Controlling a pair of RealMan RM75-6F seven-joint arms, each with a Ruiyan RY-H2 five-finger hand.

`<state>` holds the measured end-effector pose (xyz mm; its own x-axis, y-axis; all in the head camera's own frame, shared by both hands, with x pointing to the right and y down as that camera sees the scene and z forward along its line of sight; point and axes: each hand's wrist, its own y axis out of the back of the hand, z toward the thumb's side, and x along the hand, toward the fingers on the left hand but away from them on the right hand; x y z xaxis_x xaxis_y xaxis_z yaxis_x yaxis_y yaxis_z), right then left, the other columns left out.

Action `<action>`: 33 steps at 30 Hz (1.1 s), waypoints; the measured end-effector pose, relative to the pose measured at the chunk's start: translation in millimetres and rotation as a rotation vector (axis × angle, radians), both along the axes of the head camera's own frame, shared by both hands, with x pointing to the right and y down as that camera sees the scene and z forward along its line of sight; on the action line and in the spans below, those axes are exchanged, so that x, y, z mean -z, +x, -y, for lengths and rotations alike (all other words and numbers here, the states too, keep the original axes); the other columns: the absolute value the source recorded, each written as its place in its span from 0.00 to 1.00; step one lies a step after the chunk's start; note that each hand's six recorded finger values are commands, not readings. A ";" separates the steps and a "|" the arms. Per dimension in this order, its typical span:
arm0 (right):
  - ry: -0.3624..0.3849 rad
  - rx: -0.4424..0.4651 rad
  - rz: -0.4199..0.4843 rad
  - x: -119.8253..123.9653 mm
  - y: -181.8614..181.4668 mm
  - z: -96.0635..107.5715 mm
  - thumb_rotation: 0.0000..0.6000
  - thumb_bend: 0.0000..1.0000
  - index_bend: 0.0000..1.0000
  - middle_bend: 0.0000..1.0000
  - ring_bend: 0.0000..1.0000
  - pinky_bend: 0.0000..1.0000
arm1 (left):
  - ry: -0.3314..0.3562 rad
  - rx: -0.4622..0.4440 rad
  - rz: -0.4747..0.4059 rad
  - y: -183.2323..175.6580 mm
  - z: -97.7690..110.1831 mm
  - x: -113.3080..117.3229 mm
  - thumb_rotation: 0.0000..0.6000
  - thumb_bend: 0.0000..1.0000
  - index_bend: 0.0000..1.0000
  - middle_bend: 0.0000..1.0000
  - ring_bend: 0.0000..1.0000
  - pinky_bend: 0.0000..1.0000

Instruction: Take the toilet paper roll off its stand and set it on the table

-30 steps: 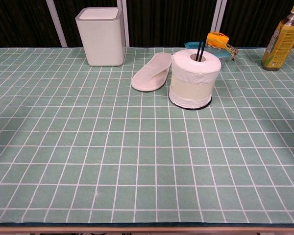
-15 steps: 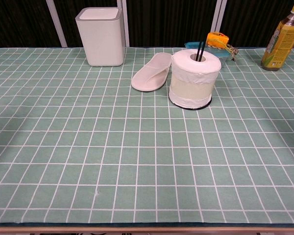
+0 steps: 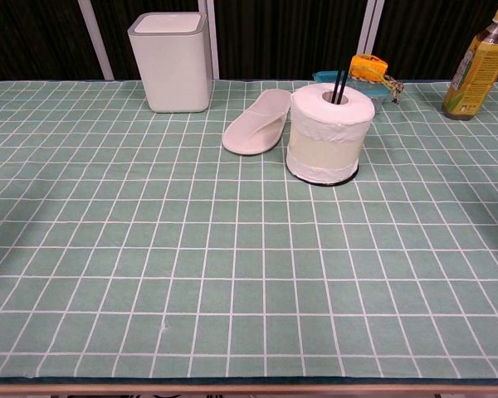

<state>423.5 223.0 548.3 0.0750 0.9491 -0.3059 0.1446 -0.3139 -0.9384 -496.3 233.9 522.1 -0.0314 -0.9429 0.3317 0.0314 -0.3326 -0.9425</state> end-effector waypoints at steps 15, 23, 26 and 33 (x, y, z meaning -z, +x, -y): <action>-0.261 -0.194 0.532 -53.0 -35.3 57.6 1.00 0.00 0.00 0.00 0.00 0.00 | 0.008 0.005 0.010 2.8 -0.4 -0.3 1.00 0.18 0.05 0.00 0.00 0.01; -0.349 -0.261 0.832 -89.0 -89.4 115.9 1.00 0.00 0.00 0.00 0.00 0.00 | 0.002 0.001 0.019 4.2 -1.1 -2.5 1.00 0.18 0.05 0.00 0.00 0.01; -0.367 -0.298 0.882 -107.0 -102.9 121.7 1.00 0.00 0.00 0.00 0.00 0.00 | 0.003 0.006 0.023 3.4 -0.6 -2.9 1.00 0.18 0.05 0.00 0.00 0.01; -0.394 -0.358 0.892 -148.7 -123.0 126.9 1.00 0.00 0.00 0.00 0.00 0.00 | 0.007 0.016 0.024 0.6 0.5 -1.8 1.00 0.18 0.05 0.00 0.00 0.01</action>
<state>300.5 96.1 697.0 0.1600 0.8053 -0.5709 0.8814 -0.3769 -0.2846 -495.7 233.4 523.8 -0.0544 -0.9445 0.3239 0.0491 -0.3265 -0.9439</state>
